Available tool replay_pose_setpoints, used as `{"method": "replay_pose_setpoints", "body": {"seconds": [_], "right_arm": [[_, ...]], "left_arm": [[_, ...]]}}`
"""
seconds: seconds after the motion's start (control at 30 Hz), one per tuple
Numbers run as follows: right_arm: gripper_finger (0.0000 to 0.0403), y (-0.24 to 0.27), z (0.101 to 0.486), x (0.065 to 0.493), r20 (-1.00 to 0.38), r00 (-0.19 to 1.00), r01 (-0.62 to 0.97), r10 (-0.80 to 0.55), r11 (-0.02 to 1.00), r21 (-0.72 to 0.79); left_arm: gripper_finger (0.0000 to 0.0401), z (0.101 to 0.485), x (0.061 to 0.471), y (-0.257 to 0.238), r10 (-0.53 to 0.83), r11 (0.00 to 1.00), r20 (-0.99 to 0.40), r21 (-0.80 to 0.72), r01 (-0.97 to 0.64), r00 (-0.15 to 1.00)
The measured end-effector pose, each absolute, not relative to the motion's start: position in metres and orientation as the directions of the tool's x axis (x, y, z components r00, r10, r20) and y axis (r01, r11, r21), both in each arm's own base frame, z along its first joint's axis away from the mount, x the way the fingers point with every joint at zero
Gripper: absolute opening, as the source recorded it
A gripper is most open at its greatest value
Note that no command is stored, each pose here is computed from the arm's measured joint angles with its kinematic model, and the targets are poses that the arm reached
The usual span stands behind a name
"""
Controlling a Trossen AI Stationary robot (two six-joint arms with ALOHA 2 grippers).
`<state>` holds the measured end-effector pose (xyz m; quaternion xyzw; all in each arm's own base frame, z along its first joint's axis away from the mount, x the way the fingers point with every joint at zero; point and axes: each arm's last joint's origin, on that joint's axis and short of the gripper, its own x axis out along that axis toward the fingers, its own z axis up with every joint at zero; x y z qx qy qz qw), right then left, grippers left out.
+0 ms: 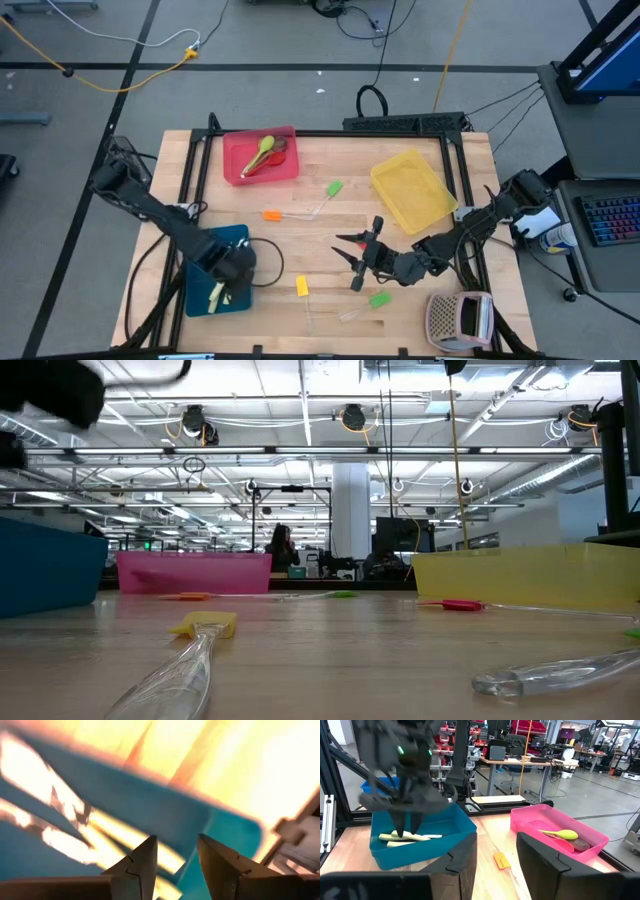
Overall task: Pick & Place Kitchen Items
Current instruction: Put the red spatula into the yellow bin
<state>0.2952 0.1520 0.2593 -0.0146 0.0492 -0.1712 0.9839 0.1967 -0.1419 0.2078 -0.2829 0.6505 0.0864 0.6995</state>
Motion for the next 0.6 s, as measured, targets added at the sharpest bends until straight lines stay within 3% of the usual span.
{"method": "replay_pose_setpoints", "body": {"seconds": [0.17,0.3,0.6], "right_arm": [[0.013,0.151,0.26,0.296,-0.087,0.935,0.333,-0.343,0.936,-0.113],[0.013,0.15,0.266,0.297,-0.046,0.938,0.336,-0.343,0.935,-0.111],[0.013,0.147,0.282,0.298,0.069,0.932,0.357,-0.357,0.934,0.014]], "left_arm": [[0.0143,0.242,0.204,-0.162,-0.146,0.926,-0.917,-0.259,-0.276,0.371],[0.0143,0.257,0.2,-0.175,-0.016,0.979,-0.841,-0.123,-0.162,0.541],[0.0143,0.267,0.19,-0.188,0.264,0.959,-0.562,0.063,-0.278,0.784]]}}
